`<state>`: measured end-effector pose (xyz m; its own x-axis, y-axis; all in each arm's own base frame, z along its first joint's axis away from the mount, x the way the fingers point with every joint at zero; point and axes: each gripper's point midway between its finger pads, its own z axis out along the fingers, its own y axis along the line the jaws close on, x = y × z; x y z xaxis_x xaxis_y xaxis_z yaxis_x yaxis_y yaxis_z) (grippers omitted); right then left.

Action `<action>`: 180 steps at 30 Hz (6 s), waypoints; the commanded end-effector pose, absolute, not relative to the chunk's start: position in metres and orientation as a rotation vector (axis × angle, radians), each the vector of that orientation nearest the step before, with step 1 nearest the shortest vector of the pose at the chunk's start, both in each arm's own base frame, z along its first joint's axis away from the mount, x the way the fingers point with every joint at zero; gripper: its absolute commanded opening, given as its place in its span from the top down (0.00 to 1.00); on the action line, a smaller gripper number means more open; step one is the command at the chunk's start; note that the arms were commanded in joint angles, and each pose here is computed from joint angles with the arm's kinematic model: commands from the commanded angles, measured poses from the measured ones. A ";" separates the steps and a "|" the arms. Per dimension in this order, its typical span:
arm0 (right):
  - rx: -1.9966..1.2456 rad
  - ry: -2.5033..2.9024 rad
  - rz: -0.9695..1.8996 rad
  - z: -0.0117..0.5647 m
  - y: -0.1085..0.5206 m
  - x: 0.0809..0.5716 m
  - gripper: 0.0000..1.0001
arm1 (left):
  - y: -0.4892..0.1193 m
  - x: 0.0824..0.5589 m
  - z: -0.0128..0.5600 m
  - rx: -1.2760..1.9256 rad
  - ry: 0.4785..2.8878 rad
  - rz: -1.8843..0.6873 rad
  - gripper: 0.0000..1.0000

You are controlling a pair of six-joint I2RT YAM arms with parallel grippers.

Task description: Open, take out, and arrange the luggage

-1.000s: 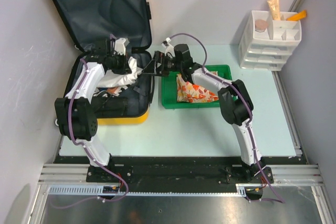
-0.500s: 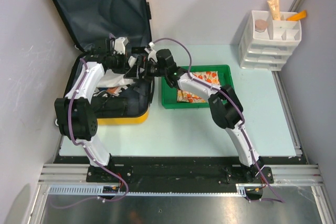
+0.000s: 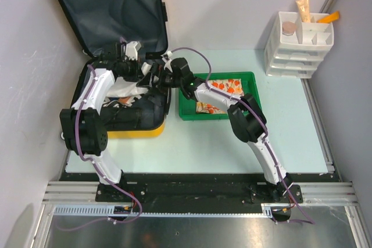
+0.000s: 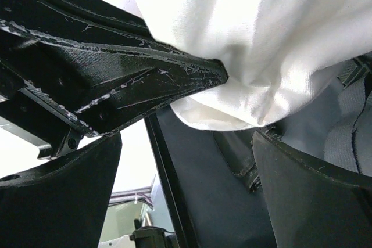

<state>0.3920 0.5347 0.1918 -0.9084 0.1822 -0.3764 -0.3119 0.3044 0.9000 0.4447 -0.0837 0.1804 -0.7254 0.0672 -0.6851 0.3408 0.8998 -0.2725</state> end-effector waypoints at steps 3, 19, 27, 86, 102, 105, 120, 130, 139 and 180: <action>-0.092 2.192 1.689 0.186 0.549 0.384 0.00 | -0.090 0.442 0.236 0.290 2.227 -0.555 1.00; -0.054 2.095 1.405 0.195 0.539 0.424 0.00 | -0.100 0.415 0.240 0.261 2.243 -0.667 1.00; -0.123 1.964 1.417 0.214 0.535 0.433 0.00 | -0.102 0.398 0.226 0.241 2.293 -0.702 1.00; -0.594 1.830 1.351 0.261 0.306 0.418 1.00 | -0.081 0.451 0.266 0.265 2.188 -0.683 0.04; -0.442 2.211 1.056 0.107 0.150 0.412 1.00 | -0.071 0.454 0.240 0.307 2.235 -0.599 0.03; -0.386 2.261 1.067 0.093 0.140 0.410 1.00 | -0.064 0.450 0.232 0.329 2.250 -0.544 0.03; -0.259 2.237 0.932 0.146 0.102 0.412 0.17 | -0.005 0.438 0.197 0.336 2.374 -0.224 0.02; -0.206 2.046 0.673 0.226 0.088 0.426 0.09 | 0.031 0.461 0.157 0.543 2.450 -0.005 0.18; -0.291 2.038 0.788 0.222 0.132 0.423 0.09 | 0.010 0.496 0.124 0.592 2.489 0.023 0.28; -0.235 2.087 0.841 0.196 0.128 0.436 0.09 | 0.024 0.476 0.143 0.334 2.487 -0.172 1.00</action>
<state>0.4270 0.1190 0.1766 -0.6635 0.1253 -0.7376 -0.3952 0.7785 0.4877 0.4896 0.0380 0.0919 -0.8153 0.2548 -0.5199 0.2858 0.9581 0.0213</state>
